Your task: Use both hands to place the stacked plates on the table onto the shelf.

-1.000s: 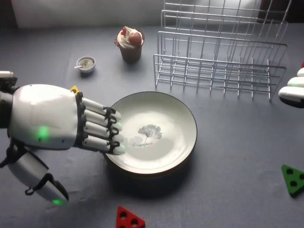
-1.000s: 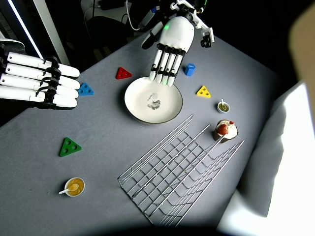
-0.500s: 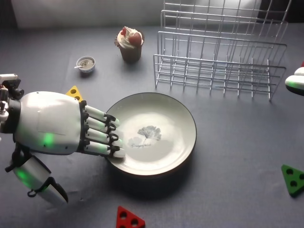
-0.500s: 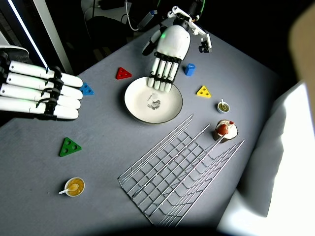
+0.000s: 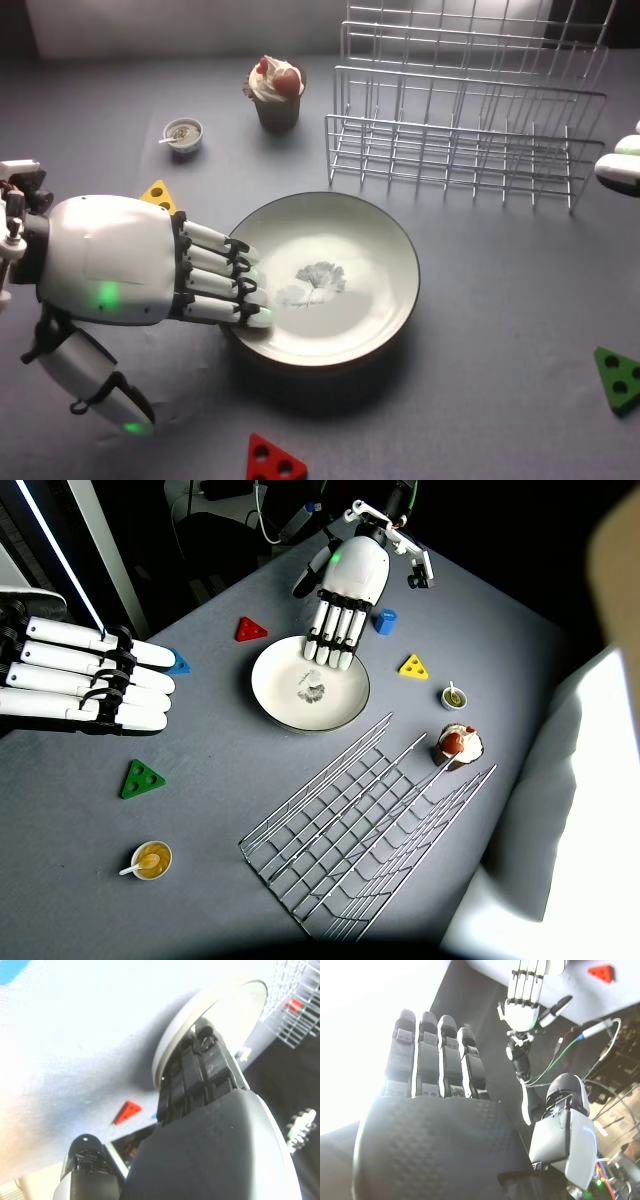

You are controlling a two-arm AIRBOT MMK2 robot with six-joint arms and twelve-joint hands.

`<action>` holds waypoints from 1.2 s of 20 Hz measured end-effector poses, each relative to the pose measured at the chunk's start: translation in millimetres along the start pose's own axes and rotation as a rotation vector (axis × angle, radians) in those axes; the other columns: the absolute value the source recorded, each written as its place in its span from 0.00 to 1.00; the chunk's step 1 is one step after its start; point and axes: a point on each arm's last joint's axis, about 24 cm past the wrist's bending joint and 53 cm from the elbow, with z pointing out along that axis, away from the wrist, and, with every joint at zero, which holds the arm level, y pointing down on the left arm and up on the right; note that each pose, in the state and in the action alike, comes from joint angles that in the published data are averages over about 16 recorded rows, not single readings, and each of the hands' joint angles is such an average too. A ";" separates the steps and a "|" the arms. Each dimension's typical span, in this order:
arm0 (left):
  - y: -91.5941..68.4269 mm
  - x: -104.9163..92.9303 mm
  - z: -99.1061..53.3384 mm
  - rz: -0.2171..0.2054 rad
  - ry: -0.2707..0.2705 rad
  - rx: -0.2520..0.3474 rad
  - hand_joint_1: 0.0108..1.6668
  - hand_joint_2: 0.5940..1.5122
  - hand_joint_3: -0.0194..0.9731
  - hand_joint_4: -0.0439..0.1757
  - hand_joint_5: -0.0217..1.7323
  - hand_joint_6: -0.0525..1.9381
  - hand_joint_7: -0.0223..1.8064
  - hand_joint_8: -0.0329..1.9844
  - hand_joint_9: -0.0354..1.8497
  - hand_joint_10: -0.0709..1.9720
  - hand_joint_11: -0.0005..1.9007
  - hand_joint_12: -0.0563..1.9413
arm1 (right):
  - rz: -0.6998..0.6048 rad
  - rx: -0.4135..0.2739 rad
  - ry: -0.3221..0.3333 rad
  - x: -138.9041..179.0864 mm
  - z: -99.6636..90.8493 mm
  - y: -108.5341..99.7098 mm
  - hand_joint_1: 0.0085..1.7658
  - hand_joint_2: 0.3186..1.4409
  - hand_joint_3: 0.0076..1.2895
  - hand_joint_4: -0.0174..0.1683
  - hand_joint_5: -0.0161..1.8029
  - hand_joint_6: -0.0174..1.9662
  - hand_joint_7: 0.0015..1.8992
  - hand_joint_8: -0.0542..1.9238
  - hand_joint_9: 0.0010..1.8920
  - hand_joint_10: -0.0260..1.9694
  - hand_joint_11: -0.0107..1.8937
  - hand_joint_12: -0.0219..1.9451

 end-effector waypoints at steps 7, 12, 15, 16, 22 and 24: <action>-7.0 -5.8 16.6 -0.038 -0.030 0.005 0.00 0.47 0.02 0.16 0.12 0.02 0.15 0.01 0.18 0.04 0.14 0.04 | -0.093 0.043 0.041 9.4 7.9 -15.1 0.01 0.57 0.01 0.13 0.12 0.02 0.13 0.03 0.12 0.01 0.12 0.02; -13.2 -11.0 29.4 -0.063 -0.049 0.008 0.00 0.47 0.02 0.16 0.12 0.02 0.15 0.01 0.17 0.04 0.14 0.04 | -0.172 0.061 0.071 15.9 19.8 -23.8 0.01 0.57 0.01 0.13 0.12 0.02 0.14 0.03 0.13 0.01 0.13 0.02; -15.7 -14.3 35.6 -0.073 -0.059 0.008 0.00 0.47 0.02 0.16 0.12 0.02 0.15 0.01 0.17 0.04 0.14 0.04 | -0.216 0.056 0.083 18.7 29.8 -24.2 0.02 0.57 0.01 0.13 0.12 0.02 0.14 0.03 0.13 0.01 0.13 0.02; -16.2 -15.2 37.3 -0.075 -0.062 0.007 0.00 0.47 0.02 0.16 0.12 0.02 0.14 0.01 0.17 0.04 0.14 0.04 | -0.230 0.053 0.086 19.6 33.5 -23.5 0.03 0.56 0.01 0.13 0.12 0.02 0.14 0.03 0.14 0.01 0.14 0.02; -20.0 -20.8 47.5 -0.083 -0.074 0.008 0.00 0.47 0.02 0.16 0.11 0.02 0.14 0.01 0.17 0.04 0.14 0.04 | -0.308 0.011 0.104 28.0 55.5 -13.9 0.16 0.55 0.01 0.13 0.12 0.02 0.14 0.03 0.14 0.01 0.15 0.02; -20.9 -22.7 50.8 -0.084 -0.078 0.008 0.00 0.47 0.02 0.16 0.11 0.02 0.14 0.01 0.17 0.04 0.14 0.04 | -0.329 -0.005 0.110 31.8 61.9 -10.5 0.24 0.54 0.01 0.13 0.12 0.02 0.14 0.03 0.14 0.01 0.15 0.02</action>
